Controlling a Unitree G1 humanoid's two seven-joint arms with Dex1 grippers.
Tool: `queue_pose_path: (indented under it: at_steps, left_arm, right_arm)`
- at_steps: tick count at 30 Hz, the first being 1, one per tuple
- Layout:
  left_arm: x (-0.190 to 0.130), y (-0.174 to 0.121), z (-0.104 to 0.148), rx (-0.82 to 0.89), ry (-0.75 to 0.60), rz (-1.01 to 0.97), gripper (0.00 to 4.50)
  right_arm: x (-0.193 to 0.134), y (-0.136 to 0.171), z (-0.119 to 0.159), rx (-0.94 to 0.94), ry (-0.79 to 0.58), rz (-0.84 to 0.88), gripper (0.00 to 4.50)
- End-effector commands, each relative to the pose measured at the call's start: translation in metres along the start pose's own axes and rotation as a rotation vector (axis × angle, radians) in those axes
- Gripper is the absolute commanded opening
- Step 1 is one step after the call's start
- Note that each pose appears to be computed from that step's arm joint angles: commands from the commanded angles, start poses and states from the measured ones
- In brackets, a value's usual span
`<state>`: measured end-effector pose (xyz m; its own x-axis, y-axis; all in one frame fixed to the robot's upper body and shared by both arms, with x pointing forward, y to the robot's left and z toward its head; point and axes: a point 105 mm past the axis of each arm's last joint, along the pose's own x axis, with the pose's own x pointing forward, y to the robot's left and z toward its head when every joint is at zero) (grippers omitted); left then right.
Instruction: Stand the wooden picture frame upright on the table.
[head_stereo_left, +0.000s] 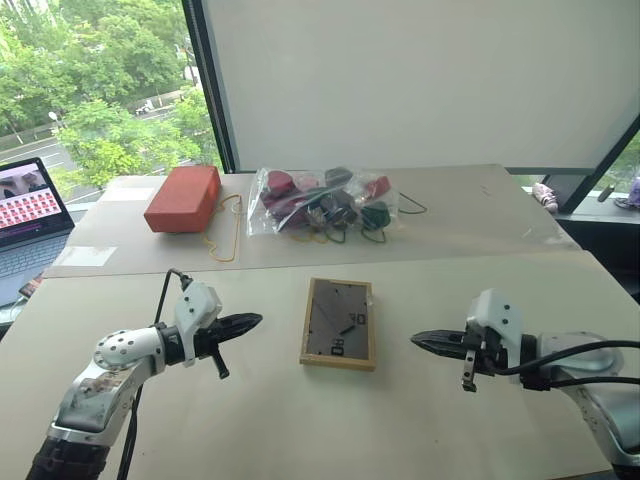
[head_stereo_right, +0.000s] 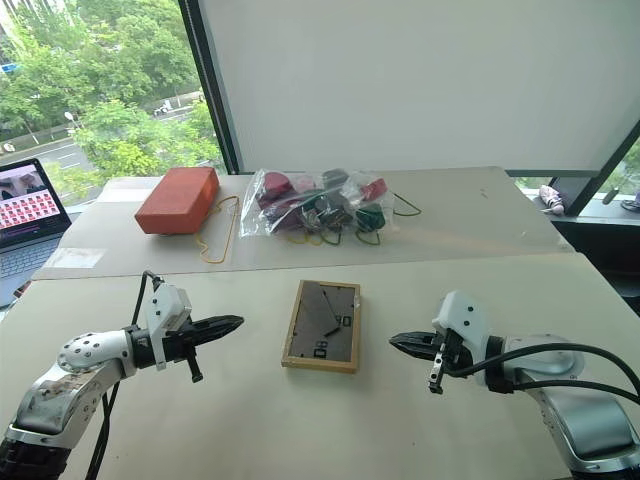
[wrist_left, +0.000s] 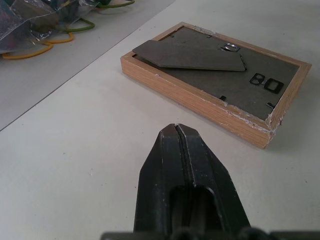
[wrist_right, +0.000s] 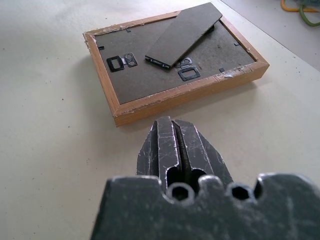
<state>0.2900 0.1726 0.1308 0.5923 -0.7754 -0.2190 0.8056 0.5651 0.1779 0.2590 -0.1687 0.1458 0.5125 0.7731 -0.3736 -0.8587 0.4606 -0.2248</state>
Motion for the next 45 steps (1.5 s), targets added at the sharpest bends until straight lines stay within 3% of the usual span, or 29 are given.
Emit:
queue_pose_path:
  at_steps: [1,4,7,18,25,33,37,40,42,44,45]
  left_arm:
    - [0.003,0.004,0.007,0.076,-0.010,0.031,0.00]
    - [0.018,0.009,-0.018,0.154,0.094,0.061,0.00]
    - [0.039,0.003,-0.029,0.217,0.135,0.035,0.00]
    - [0.085,-0.023,-0.030,0.317,0.157,-0.086,0.00]
    - [0.052,-0.038,-0.046,0.282,0.214,-0.137,0.00]
    - [0.020,-0.041,-0.065,0.233,0.303,-0.101,0.00]
    - [0.008,-0.032,-0.071,0.286,0.342,-0.066,0.00]
    - [-0.003,-0.021,-0.056,0.446,0.281,-0.031,0.00]
    - [-0.006,-0.023,-0.042,0.783,0.192,-0.069,0.52]
    - [-0.011,-0.026,-0.039,1.009,0.104,-0.097,1.01]
    - [-0.012,-0.027,-0.039,1.098,0.067,-0.105,1.49]
  right_arm:
    - [0.002,-0.010,-0.007,-0.033,0.055,-0.054,0.04]
    - [0.013,-0.028,-0.040,-0.029,0.223,-0.156,0.04]
    - [0.028,-0.044,-0.049,-0.021,0.271,-0.259,0.04]
    - [0.102,-0.024,-0.011,-0.121,0.237,-0.235,0.04]
    - [0.119,0.000,0.004,-0.133,0.196,-0.163,0.04]
    - [0.111,0.020,-0.002,-0.107,0.226,-0.116,0.04]
    - [0.107,0.019,-0.007,-0.080,0.242,-0.131,0.04]
    - [0.102,0.016,-0.010,-0.067,0.249,-0.141,0.04]
    - [0.100,0.016,-0.013,-0.064,0.256,-0.131,0.00]
    - [0.100,0.018,-0.012,-0.055,0.249,-0.117,0.00]
    - [0.100,0.019,-0.011,-0.051,0.242,-0.108,0.00]
